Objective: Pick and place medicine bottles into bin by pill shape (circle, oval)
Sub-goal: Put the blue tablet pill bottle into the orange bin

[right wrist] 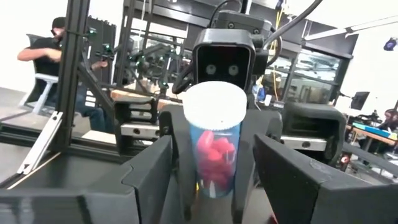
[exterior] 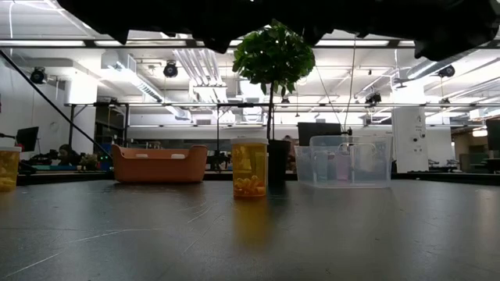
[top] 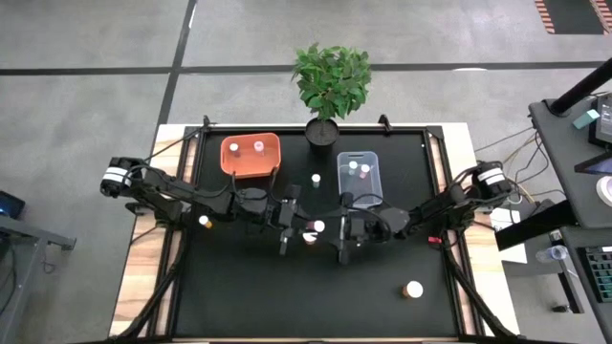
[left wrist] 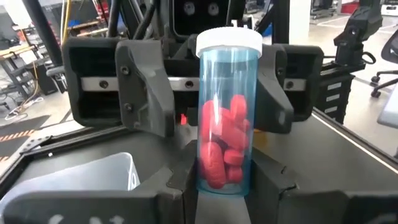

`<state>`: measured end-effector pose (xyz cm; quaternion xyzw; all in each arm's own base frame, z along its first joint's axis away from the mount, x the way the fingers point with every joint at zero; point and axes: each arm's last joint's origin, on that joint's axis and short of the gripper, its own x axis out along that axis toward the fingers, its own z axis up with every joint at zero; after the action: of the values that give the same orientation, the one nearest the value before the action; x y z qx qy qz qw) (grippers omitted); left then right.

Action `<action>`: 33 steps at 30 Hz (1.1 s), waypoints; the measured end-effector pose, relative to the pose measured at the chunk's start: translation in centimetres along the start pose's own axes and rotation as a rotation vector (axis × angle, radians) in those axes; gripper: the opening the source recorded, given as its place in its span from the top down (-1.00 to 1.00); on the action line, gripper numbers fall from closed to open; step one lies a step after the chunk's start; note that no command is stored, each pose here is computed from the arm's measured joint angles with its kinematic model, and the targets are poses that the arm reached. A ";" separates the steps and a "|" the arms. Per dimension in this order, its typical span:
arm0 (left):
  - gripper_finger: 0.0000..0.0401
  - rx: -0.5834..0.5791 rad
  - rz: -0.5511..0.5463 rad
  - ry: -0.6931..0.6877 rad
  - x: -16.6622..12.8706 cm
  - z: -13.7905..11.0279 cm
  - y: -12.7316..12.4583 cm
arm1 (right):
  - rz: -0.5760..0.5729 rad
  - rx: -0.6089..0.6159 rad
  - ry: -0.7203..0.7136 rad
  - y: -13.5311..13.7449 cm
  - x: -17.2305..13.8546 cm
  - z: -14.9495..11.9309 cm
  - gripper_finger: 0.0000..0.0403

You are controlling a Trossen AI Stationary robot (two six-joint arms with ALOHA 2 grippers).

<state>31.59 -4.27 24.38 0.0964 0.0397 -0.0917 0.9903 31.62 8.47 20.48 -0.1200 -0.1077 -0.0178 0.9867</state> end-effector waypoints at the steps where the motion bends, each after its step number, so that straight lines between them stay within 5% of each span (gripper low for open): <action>1: 0.59 0.000 0.001 -0.005 0.0 0.1 0.0 | -0.001 0.001 -0.003 0.0 0.1 0.1 -0.04; 16: 0.58 -0.024 0.001 -0.003 0.0 0.0 0.0 | -0.005 0.013 0.011 0.1 0.5 -0.4 0.53; 28: 0.58 -0.022 -0.004 0.023 0.0 -0.2 0.0 | 0.000 0.010 0.026 0.1 0.5 -0.6 0.55; 33: 0.38 -0.018 -0.007 0.044 0.0 -0.4 -0.1 | 0.008 0.006 0.043 0.2 0.5 -0.7 0.55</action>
<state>31.52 -4.25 23.99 0.0893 0.0625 -0.0925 0.9897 32.25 8.45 19.84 -0.1173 -0.0862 -0.0161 0.9892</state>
